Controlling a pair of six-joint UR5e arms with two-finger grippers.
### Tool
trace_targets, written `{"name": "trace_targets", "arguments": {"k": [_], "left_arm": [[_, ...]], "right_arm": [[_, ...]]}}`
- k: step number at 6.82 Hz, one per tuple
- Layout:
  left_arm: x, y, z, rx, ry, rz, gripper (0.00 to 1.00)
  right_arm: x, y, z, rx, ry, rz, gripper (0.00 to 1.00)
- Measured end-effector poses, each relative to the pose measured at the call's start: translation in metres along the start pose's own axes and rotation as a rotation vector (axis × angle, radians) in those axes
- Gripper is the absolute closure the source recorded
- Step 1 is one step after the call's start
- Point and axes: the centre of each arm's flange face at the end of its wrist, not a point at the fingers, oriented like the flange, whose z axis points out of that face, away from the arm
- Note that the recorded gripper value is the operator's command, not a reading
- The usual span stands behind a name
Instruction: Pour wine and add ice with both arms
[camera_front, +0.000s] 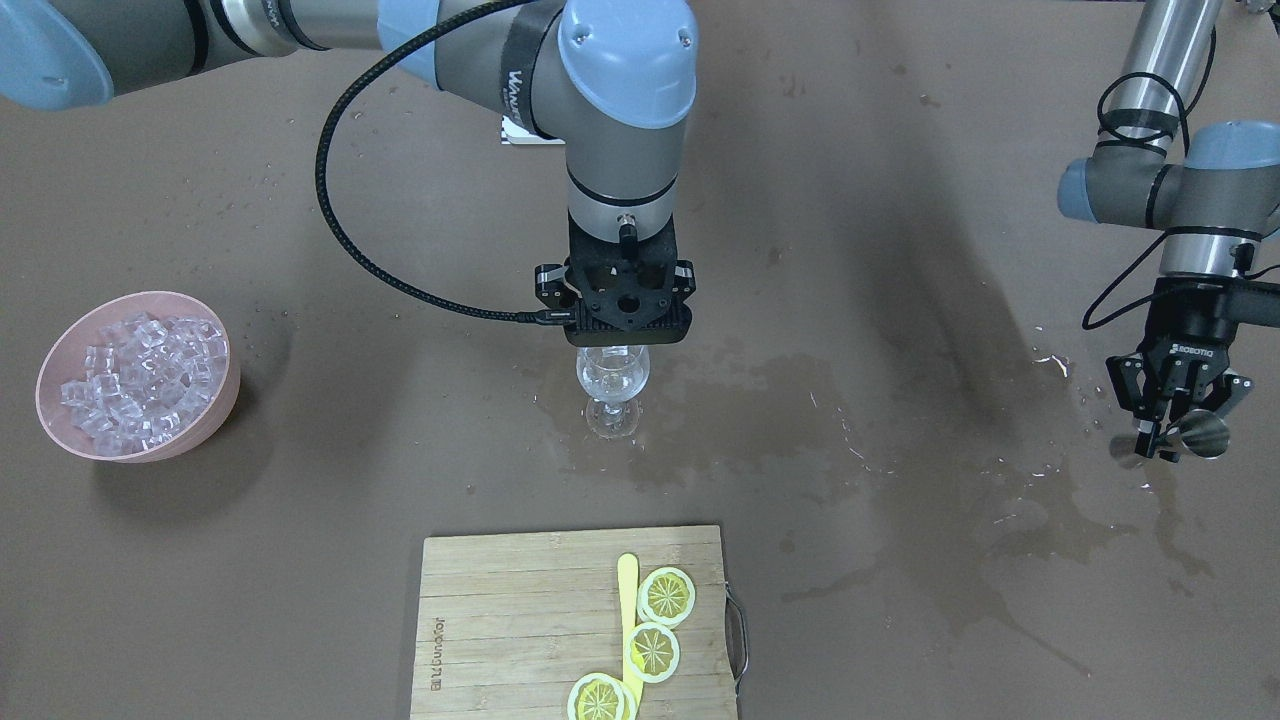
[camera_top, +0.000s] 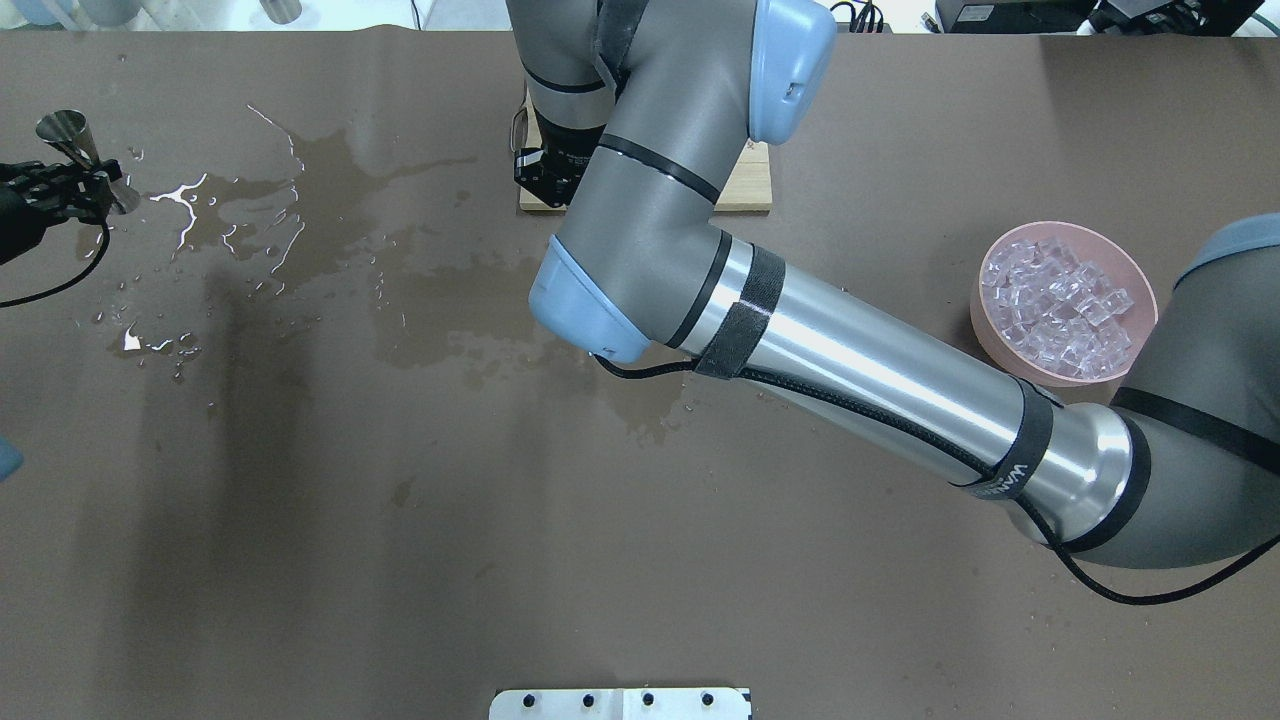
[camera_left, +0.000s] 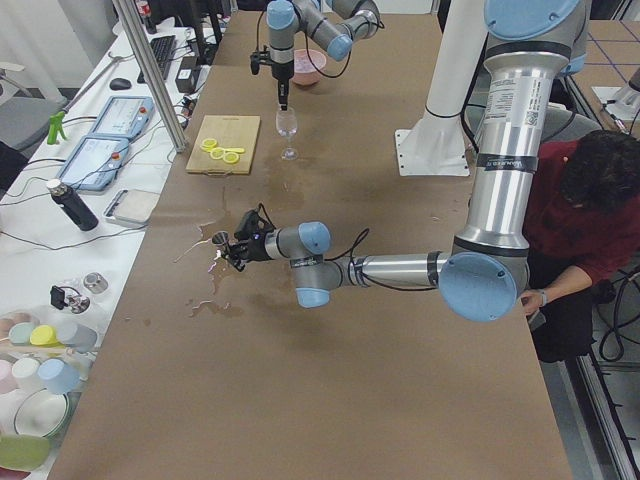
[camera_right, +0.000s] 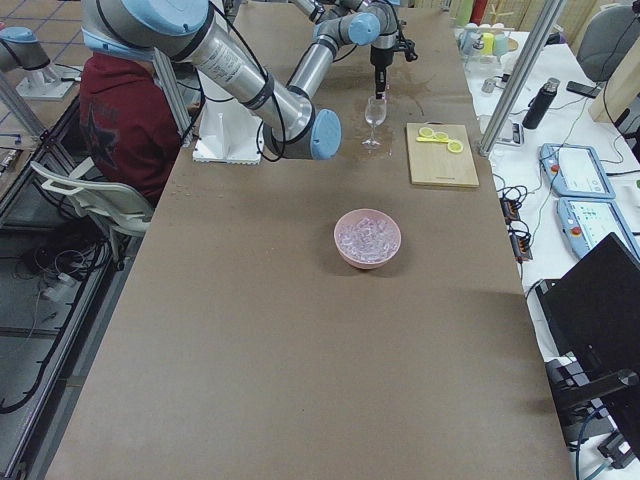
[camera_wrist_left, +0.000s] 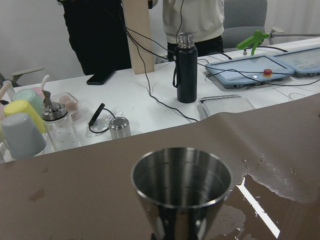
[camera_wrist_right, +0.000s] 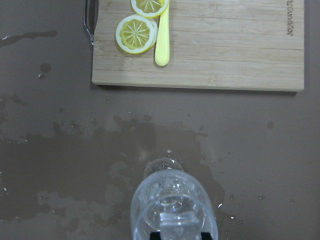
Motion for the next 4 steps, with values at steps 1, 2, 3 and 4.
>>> {"name": "trace_targets", "arguments": {"k": [1, 2, 3, 4], "left_arm": [[-0.003, 0.005, 0.004, -0.004, -0.004, -0.001, 1.0], [-0.006, 0.009, 0.008, -0.012, -0.01, -0.001, 1.0], [-0.01, 0.014, 0.011, -0.024, -0.018, 0.001, 1.0], [-0.011, 0.019, 0.016, -0.035, -0.024, 0.002, 1.0]], "right_arm": [[0.0, 0.0, 0.001, 0.0, 0.001, 0.0, 0.58], [0.001, 0.0, 0.002, -0.001, 0.001, 0.001, 0.3], [0.001, 0.0, 0.002, -0.001, 0.002, 0.005, 0.2], [0.001, 0.0, 0.002, -0.001, 0.001, 0.011, 0.2]]}}
